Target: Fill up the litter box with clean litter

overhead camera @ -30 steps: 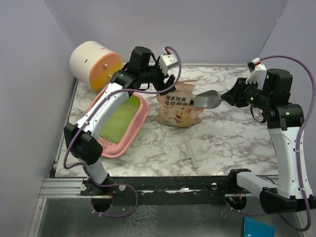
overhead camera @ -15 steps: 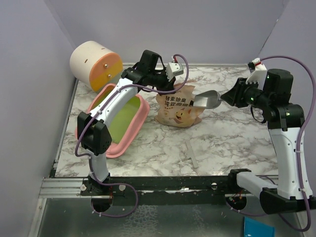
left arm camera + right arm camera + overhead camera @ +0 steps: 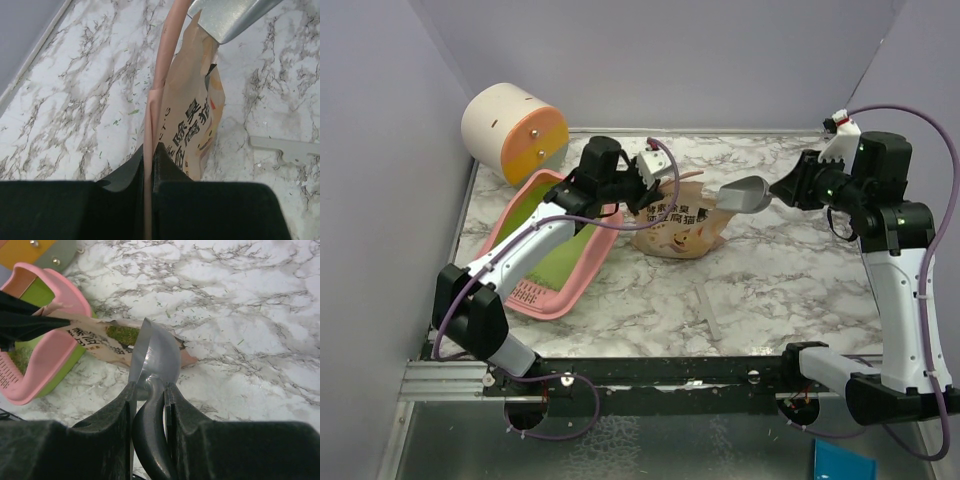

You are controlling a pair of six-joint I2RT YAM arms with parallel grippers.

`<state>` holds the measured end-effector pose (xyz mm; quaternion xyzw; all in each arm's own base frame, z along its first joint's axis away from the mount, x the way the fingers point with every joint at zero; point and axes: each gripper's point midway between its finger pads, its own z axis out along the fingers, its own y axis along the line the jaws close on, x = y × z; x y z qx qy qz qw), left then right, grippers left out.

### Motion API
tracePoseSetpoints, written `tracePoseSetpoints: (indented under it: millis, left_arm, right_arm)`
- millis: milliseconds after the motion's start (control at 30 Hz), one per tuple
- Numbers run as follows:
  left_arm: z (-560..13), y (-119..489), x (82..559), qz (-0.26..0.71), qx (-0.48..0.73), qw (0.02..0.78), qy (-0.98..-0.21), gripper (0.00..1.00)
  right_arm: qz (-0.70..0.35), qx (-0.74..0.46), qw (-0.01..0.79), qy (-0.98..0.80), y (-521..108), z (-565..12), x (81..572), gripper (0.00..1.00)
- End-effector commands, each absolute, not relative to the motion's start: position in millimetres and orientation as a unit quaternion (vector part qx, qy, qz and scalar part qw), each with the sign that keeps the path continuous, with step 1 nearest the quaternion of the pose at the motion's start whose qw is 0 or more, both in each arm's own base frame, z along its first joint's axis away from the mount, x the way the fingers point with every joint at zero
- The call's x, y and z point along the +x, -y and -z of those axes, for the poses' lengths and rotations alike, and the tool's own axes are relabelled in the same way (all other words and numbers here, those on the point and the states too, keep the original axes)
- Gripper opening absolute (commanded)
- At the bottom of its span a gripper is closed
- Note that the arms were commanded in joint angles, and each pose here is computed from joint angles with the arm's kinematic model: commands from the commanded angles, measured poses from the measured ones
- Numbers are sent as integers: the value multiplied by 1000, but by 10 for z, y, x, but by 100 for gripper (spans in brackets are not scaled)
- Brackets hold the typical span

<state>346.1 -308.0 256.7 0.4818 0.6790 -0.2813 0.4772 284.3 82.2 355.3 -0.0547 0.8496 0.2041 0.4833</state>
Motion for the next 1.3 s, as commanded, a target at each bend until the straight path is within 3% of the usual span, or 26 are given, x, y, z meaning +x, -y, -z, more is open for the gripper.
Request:
tracePoseSetpoints:
  millis: [0,467,1000,1267]
  left_arm:
    - [-3291,3095,3532,266,438,614,-601,0]
    - [-3125,3471,3238,275,462,611,-582,0]
    - [-3182,3463,3133,271,452,627,-574,0]
    - [-3179,3433,3159,264,442,637,-574,0]
  right_arm:
    - [-179,-41,519,-835,-736,-3642,3012,1]
    - [-197,-54,510,-836,-818,-3532,3057,1]
    - [-210,-126,419,-874,-1380,-3044,3093,1]
    - [-179,-123,448,-867,-1281,-3462,2981,1]
